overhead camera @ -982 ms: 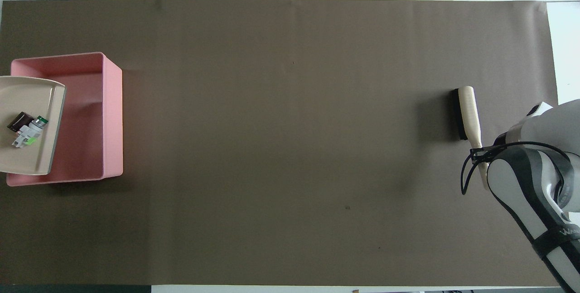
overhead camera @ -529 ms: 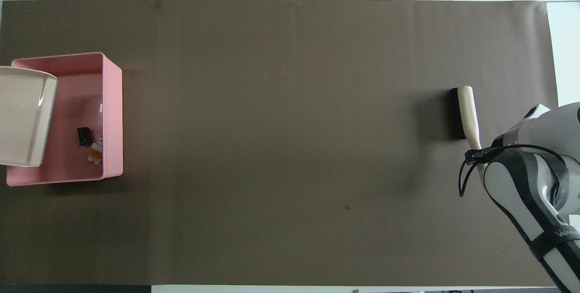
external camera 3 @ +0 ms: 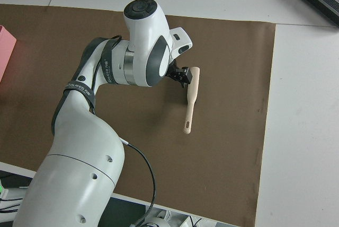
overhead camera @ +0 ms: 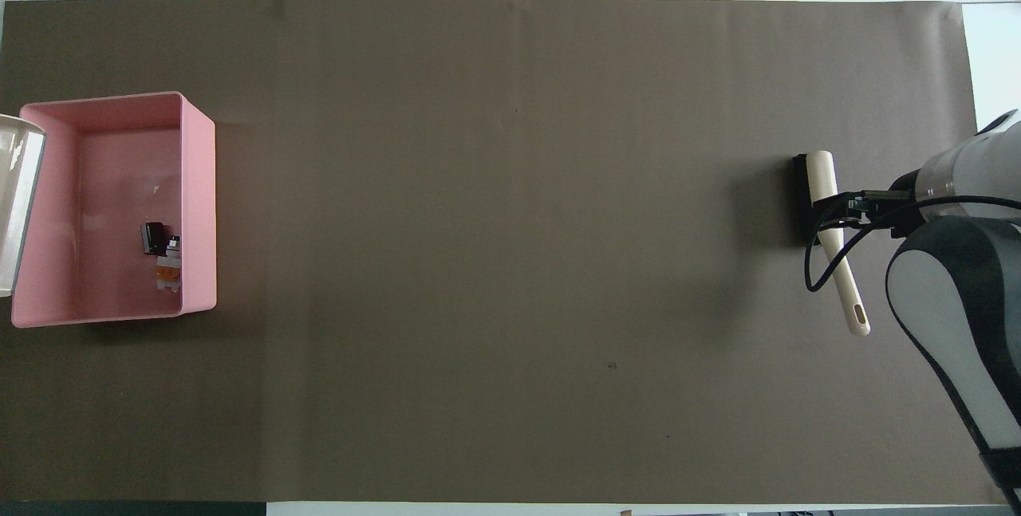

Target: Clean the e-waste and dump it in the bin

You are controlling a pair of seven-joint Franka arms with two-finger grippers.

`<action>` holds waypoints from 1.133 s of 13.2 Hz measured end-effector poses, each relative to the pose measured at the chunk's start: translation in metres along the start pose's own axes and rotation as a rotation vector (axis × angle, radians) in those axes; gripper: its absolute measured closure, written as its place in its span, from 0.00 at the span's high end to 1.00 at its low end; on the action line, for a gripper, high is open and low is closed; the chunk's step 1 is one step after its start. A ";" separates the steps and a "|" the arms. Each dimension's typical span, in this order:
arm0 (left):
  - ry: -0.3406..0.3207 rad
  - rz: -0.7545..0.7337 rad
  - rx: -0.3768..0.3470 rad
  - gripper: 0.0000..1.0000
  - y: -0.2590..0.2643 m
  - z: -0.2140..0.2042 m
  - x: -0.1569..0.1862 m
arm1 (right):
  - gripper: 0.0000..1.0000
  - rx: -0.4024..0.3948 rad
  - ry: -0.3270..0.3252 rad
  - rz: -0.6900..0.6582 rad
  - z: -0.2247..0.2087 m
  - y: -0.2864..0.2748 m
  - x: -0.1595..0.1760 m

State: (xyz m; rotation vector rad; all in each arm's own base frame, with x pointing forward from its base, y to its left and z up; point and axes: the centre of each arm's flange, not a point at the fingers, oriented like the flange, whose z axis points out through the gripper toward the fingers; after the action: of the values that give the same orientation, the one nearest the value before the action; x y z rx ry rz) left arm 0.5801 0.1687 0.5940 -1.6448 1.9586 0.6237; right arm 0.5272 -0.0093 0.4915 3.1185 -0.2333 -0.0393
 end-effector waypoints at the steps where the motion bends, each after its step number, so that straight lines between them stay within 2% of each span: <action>1: -0.031 -0.005 -0.007 0.33 -0.002 -0.004 0.004 | 1.00 0.010 0.009 0.018 -0.022 -0.002 0.003; 5: -0.152 -0.077 -0.009 0.33 -0.013 -0.017 0.030 | 1.00 0.026 -0.013 0.041 -0.123 0.006 0.013; 7: -0.187 -0.081 -0.003 0.33 -0.016 -0.022 0.040 | 1.00 0.029 -0.025 0.055 -0.149 0.014 0.021; 10: -0.237 -0.055 0.013 0.33 -0.019 -0.032 0.049 | 1.00 0.033 0.003 0.069 -0.149 0.021 0.029; 13: -0.339 -0.034 0.039 0.33 -0.018 -0.041 0.075 | 1.00 0.031 -0.004 0.074 -0.141 0.024 0.026; 15: -0.350 -0.037 0.046 0.33 -0.015 -0.048 0.089 | 1.00 0.027 -0.008 0.082 -0.140 0.029 0.025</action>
State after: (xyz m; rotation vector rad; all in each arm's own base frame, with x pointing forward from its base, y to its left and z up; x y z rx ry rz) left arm 0.5782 0.0680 0.5737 -1.4296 1.6742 0.7867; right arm 0.5510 -0.0396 0.6308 3.1321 -0.3653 -0.0487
